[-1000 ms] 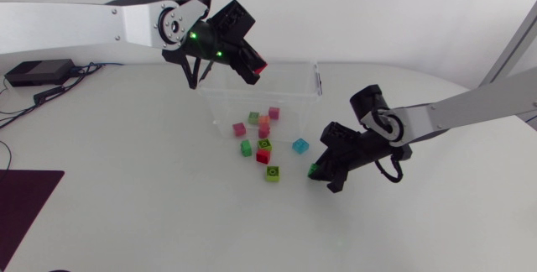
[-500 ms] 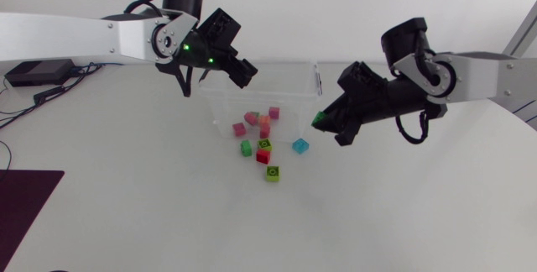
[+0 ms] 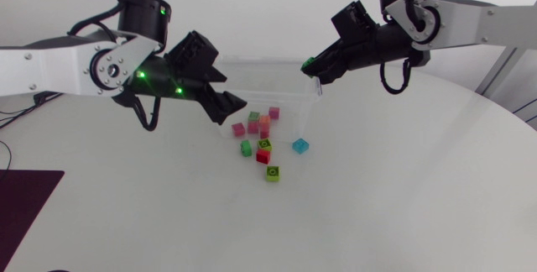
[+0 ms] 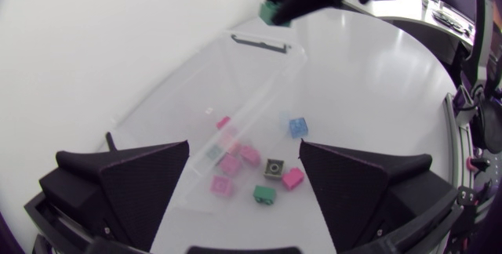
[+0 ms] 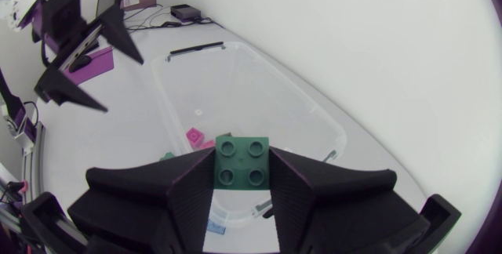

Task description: Pick up the duplo bricks and place them in the container

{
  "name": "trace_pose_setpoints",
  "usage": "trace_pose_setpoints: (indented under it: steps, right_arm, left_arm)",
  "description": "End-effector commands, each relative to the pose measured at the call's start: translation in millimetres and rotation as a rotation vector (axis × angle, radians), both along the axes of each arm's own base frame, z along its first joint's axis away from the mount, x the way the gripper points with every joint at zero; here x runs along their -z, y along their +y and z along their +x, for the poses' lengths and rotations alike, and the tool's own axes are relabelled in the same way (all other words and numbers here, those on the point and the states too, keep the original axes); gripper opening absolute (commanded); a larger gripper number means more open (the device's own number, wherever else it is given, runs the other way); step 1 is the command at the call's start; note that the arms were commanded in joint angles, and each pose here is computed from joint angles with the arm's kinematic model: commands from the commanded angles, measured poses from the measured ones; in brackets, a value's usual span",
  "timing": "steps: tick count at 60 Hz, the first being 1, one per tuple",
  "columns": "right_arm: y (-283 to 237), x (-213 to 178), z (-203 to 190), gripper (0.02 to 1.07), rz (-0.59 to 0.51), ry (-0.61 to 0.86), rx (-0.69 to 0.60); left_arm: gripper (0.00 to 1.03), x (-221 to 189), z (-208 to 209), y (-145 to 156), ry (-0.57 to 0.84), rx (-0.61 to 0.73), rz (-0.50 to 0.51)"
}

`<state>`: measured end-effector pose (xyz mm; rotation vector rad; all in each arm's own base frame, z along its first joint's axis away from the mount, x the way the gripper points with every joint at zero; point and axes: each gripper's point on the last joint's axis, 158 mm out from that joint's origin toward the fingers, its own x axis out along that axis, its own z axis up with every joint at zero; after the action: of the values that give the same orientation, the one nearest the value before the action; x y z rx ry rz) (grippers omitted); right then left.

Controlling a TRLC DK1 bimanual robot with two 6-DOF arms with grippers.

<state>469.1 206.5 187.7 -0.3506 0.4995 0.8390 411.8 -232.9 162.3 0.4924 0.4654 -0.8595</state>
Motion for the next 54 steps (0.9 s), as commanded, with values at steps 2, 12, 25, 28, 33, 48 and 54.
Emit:
trace_pose_setpoints:
  steps: [2,12,25,28,33,48,54]
  right_arm:
    - [13,7,21,0.28,0.010,0.011,0.018]
    - [25,18,49,0.28,0.003,0.014,0.037]
    - [31,48,92,0.69,-0.042,0.035,0.081]
    - [31,50,96,0.93,-0.045,0.039,0.085]
    - [25,48,94,0.99,-0.044,0.043,0.094]
    - [-2,39,36,1.00,-0.022,0.029,0.069]
    - [-11,41,7,1.00,-0.012,0.035,0.056]
  left_arm:
    - [0.99,33,-28,-1,0.060,0.079,0.046]
    - [0.99,82,-58,-4,0.111,0.183,0.116]
    - [0.99,114,-82,-20,0.148,0.289,0.167]
    - [0.99,120,-91,-29,0.148,0.334,0.182]
    - [0.99,128,-101,-41,0.140,0.399,0.209]
    - [0.97,146,-102,-61,0.195,0.516,0.289]
    - [0.96,149,-99,-65,0.223,0.537,0.304]
